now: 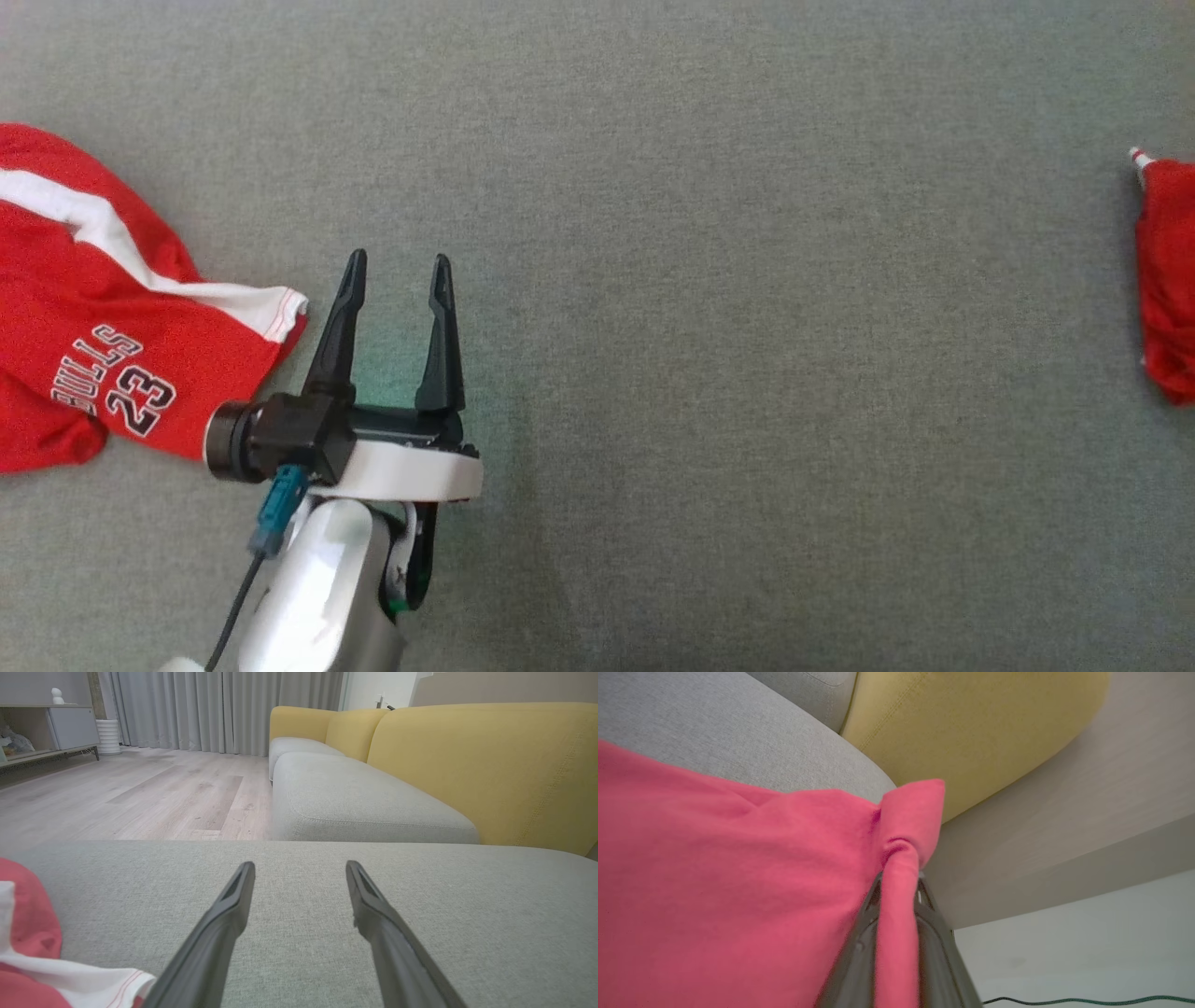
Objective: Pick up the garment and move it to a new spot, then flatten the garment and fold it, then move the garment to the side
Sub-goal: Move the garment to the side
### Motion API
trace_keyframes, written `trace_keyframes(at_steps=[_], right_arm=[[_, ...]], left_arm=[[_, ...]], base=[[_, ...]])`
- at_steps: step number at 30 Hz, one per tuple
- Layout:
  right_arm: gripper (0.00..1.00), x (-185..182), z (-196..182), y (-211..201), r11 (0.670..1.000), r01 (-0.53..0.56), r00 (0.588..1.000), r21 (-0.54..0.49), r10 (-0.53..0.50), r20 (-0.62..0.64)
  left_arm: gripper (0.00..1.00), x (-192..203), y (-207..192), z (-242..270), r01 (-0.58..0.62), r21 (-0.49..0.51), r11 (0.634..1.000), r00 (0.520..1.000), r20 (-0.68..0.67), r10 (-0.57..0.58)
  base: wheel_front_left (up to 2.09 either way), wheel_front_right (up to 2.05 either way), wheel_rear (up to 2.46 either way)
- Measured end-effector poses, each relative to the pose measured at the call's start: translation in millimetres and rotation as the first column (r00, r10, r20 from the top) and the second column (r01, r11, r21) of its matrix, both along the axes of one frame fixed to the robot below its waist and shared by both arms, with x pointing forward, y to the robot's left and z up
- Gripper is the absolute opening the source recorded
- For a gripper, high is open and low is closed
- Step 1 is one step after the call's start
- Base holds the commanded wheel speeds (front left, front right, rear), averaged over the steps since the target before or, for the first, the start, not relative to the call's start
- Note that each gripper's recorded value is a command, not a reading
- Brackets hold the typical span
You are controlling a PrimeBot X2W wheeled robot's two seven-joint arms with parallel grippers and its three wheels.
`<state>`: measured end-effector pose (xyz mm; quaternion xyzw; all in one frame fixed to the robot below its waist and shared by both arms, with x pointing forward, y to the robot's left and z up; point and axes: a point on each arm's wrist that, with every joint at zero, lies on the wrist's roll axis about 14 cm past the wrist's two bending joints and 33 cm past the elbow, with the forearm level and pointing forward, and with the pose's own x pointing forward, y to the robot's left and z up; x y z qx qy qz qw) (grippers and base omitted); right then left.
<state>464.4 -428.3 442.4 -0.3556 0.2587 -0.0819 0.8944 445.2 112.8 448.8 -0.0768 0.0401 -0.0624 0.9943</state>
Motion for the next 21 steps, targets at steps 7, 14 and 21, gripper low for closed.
trace_keyframes(at_steps=[7,14,21], right_arm=[[0.00,13.4,-1.6,4.0,1.000,-0.001,1.000,0.004,0.001,0.029],[1.00,9.4,7.2,9.2,0.999,0.015,0.996,0.035,-0.018,0.086],[1.00,15.6,47.4,49.6,0.990,-0.055,0.959,0.128,0.016,0.283]], left_arm=[[1.00,3.7,-0.5,-5.4,0.001,-0.001,1.000,1.000,-0.011,-0.001],[1.00,4.1,-3.8,8.5,0.011,-0.001,1.000,1.000,0.024,-0.011],[1.00,-8.4,-5.5,35.6,0.013,-0.005,1.000,0.996,0.084,-0.012]], base=[[0.00,0.00,0.00],[0.00,0.00,0.00],[0.00,0.00,0.00]])
